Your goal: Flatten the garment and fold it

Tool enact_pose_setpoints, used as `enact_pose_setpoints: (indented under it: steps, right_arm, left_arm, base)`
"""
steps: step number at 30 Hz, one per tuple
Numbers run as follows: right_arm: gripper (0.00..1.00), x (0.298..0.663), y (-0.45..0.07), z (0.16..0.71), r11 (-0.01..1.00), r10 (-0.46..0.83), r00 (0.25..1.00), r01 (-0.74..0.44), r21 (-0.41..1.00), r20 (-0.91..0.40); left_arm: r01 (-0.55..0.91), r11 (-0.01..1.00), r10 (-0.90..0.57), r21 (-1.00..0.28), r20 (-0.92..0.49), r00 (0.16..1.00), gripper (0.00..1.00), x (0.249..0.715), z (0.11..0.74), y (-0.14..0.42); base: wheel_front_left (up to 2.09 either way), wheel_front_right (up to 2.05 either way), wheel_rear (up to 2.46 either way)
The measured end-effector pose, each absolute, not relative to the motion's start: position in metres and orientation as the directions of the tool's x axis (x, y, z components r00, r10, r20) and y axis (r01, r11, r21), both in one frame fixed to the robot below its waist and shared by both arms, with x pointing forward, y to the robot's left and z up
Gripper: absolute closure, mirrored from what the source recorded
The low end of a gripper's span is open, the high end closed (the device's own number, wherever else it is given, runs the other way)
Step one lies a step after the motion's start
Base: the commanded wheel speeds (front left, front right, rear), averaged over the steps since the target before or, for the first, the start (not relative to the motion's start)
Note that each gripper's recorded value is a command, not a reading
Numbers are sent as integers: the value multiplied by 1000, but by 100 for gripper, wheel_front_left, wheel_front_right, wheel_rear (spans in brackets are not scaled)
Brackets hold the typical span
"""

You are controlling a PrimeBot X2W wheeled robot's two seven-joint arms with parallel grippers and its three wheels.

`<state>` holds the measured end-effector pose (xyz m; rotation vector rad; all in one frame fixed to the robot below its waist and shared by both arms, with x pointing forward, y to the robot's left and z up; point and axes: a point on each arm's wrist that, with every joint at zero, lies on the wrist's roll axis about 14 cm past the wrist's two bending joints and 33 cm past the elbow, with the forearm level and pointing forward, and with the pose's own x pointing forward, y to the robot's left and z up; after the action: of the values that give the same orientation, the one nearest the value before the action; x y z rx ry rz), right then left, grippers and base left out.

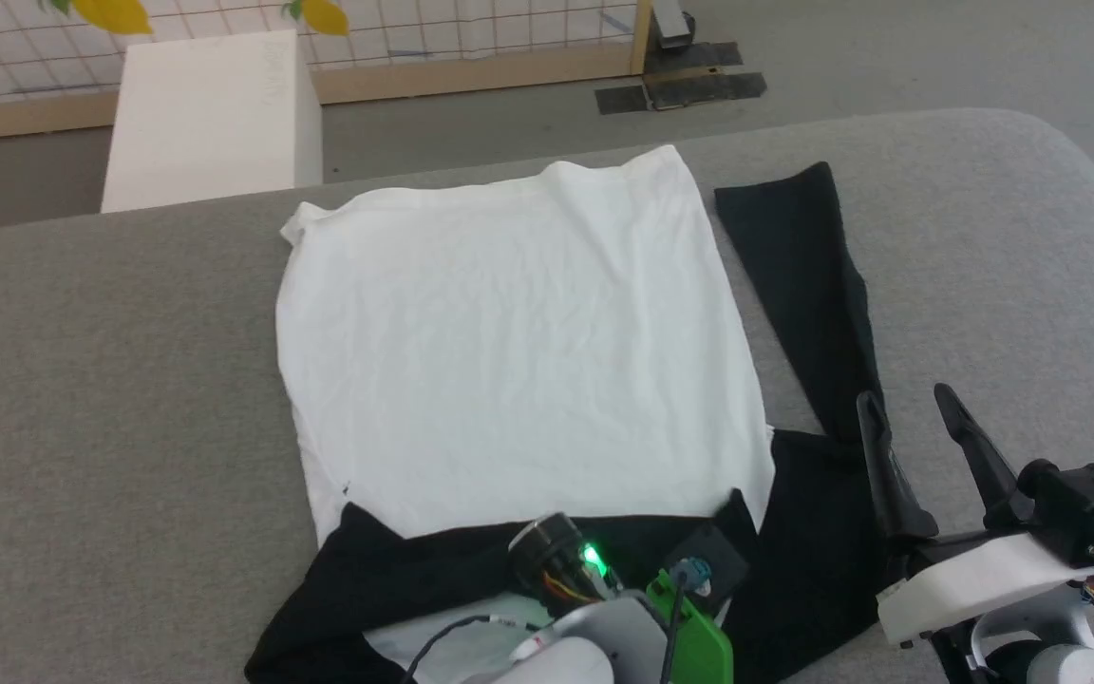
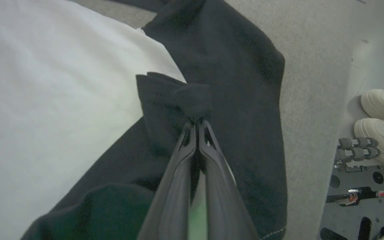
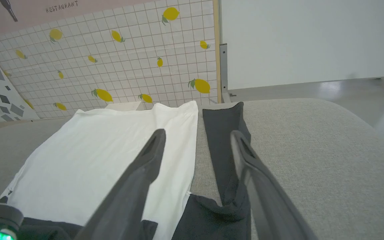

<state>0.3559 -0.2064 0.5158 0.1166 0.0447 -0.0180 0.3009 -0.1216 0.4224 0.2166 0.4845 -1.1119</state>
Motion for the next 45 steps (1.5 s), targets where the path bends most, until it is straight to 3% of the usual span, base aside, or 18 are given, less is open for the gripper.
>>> enact_pose_setpoints:
  steps: [2,3,4,5,8,10,15,20,23,32,40,45]
  right_arm:
    - [0,353,-210,513,993,-29,998,35,115,-56]
    - [0,352,-212,512,993,-34,998,41,115,-59]
    - [0,351,-214,511,992,-41,997,48,115,-63]
    - [0,350,-216,510,992,-47,997,54,114,-67]
    - [0,349,-218,508,992,-54,996,63,113,-75]
    - [0,350,-218,507,992,-53,995,62,113,-81]
    - [0,356,-224,505,994,-64,993,73,84,-103]
    - [0,387,-243,517,994,-101,991,103,23,-86]
    - [0,412,-253,520,993,-118,988,120,16,-95]
    - [0,496,-282,494,985,-163,953,172,13,-257]
    - [0,558,-287,444,984,-168,869,175,-28,-466]
    - [0,579,-280,404,985,-158,794,167,-39,-587]
  left_arm:
    - [907,411,-794,-88,-525,308,100,292,405,-121]
    - [907,409,-789,-100,-539,296,71,290,400,-120]
    - [908,400,-790,-122,-548,274,27,286,396,-121]
    - [905,396,-795,-156,-551,253,0,282,395,-123]
    - [877,405,-823,-260,-521,226,0,279,402,-129]
    - [842,435,-852,-319,-449,270,0,290,419,-133]
    - [713,602,-797,-359,-217,564,0,357,473,-109]
    - [495,820,-527,-289,-44,849,0,427,502,-18]
    - [337,918,-348,-210,-13,938,0,449,499,46]
    - [66,990,-57,-126,76,996,0,472,507,145]
    - [-58,994,64,-98,66,996,0,474,486,192]
    - [-91,992,92,-85,13,996,0,474,459,205]
  base:
    - [0,0,0]
    - [0,0,0]
    - [0,0,0]
    - [0,0,0]
    - [0,0,0]
    - [0,0,0]
    - [0,0,0]
    - [0,0,0]
    - [0,0,0]
    - [0,0,0]
    - [0,0,0]
    - [0,0,0]
